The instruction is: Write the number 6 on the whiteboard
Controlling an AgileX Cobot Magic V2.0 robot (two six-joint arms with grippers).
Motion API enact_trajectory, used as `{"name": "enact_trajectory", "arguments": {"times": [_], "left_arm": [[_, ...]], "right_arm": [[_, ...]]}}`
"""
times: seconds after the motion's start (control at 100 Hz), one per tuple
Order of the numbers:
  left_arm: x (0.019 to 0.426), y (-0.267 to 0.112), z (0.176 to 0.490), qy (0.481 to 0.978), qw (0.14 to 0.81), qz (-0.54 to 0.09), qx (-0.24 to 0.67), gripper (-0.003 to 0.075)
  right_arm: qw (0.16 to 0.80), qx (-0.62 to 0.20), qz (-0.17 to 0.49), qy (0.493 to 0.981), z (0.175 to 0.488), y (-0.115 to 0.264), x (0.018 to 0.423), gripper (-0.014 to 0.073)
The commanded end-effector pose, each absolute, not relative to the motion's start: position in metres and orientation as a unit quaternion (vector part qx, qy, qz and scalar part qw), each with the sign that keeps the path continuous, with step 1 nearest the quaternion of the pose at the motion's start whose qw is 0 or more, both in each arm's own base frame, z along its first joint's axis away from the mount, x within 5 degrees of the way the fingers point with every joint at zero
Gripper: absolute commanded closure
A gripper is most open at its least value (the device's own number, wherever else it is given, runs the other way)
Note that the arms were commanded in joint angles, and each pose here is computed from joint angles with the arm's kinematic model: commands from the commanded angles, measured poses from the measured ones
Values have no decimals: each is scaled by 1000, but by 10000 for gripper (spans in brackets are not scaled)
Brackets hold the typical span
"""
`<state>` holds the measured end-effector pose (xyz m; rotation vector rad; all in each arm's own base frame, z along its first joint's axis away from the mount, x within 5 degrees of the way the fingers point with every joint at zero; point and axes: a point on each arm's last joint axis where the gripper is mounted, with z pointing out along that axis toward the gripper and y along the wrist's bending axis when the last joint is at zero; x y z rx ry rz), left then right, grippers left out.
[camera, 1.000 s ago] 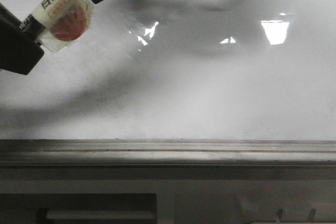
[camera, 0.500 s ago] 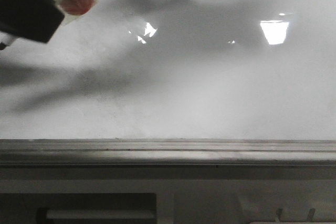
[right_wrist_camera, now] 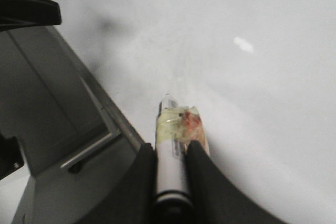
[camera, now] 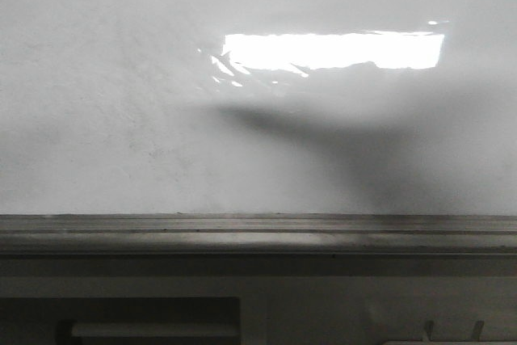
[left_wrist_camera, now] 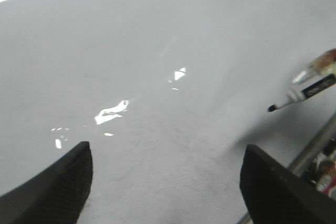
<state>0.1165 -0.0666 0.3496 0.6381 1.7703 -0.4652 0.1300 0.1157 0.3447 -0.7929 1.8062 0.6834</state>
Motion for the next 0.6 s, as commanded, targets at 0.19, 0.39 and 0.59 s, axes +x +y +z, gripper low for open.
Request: {"name": "enact_trajectory", "arguments": {"times": [0.19, 0.39, 0.59], "left_arm": [[113, -49, 343, 742, 623, -195, 155, 204], [113, -49, 340, 745, 619, -199, 150, 210], [113, -49, 340, 744, 619, -200, 149, 210]], "right_arm": [[603, -250, 246, 716, 352, 96, 128, 638], [606, -228, 224, 728, 350, 103, 151, 638], [596, -225, 217, 740, 356, 119, 181, 638]]}}
